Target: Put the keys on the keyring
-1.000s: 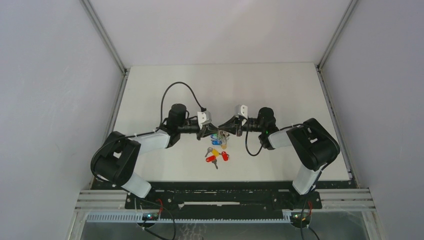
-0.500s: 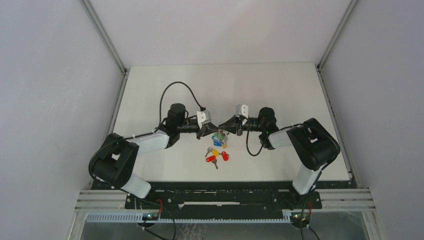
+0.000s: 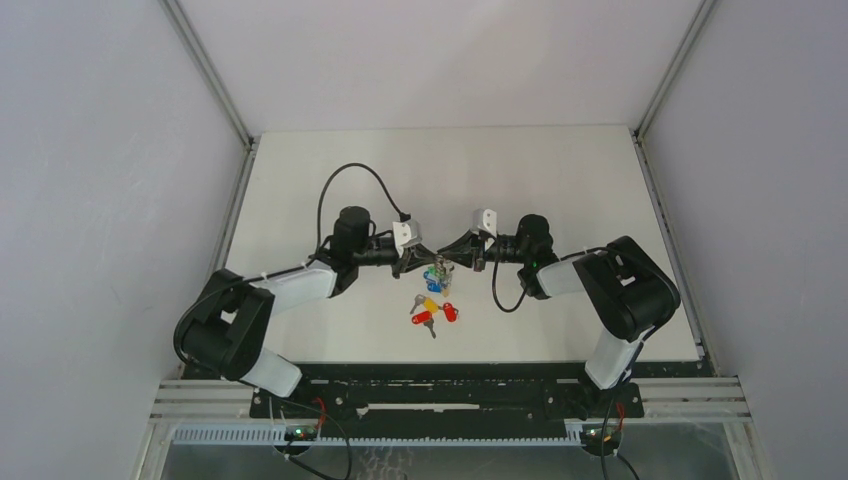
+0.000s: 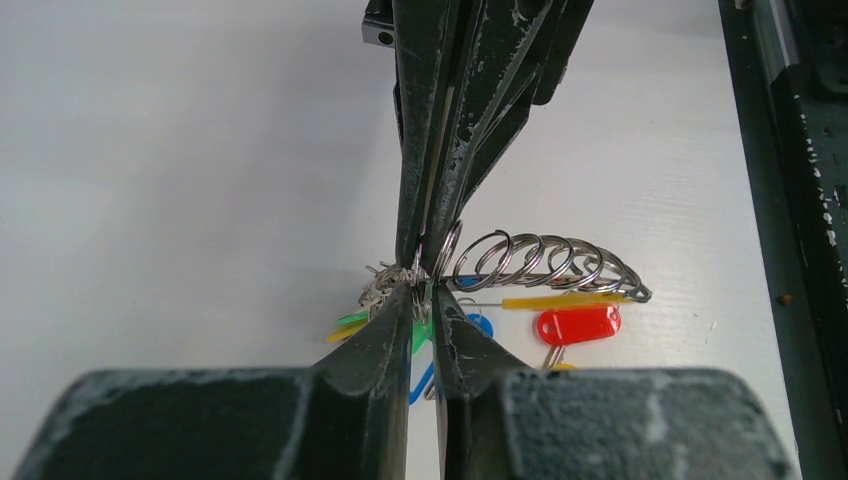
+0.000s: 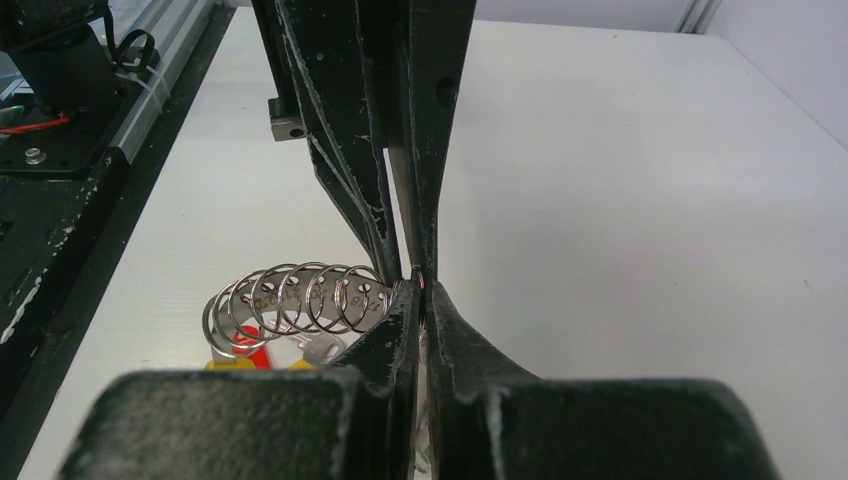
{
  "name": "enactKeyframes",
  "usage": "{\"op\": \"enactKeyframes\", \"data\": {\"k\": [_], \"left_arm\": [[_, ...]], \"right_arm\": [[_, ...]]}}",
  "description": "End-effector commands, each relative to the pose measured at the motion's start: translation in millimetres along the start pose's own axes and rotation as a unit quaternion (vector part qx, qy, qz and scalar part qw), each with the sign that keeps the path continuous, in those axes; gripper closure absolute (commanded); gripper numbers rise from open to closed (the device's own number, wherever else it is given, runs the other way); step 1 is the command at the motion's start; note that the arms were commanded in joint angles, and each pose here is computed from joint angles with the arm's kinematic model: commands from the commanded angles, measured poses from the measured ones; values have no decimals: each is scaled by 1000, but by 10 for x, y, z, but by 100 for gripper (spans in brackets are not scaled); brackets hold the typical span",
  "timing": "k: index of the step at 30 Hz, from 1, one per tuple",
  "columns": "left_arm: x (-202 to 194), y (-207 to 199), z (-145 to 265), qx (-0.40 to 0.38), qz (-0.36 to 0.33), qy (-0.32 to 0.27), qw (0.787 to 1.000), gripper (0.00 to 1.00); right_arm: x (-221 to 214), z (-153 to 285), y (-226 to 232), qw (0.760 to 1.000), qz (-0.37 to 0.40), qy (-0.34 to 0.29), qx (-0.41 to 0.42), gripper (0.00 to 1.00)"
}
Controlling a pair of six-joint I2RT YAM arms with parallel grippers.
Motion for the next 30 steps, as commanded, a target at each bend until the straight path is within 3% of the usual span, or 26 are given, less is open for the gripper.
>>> {"op": "enactKeyframes", "data": {"k": [1,21,26,30], "left_arm": [[225,27,68,14,-45,-20,999,83],[232,30,10,-5,-31,-33,999,83],[237,35,-10,-5,-30,-33,999,86],[229,45,-19,-3,-30,-32,999,95]], "right_arm": [[67,-15,-8,1000,14,-9,2,100],[131,-42,-24,1000,20,-20,3,100],[120,-56,-14,1000,19,-20,7,100],[118,-58,-8,1000,18,-20,10,100]]}}
Point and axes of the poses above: each gripper's point midway between its finger pads, its own z axis back along the fingers, its own y axis along the line the jaws close on, x = y × z, the point moved 5 cm from there along z, back along the fingers, and after that the axes turned 2 degrees about z, right-handed, at the moved point
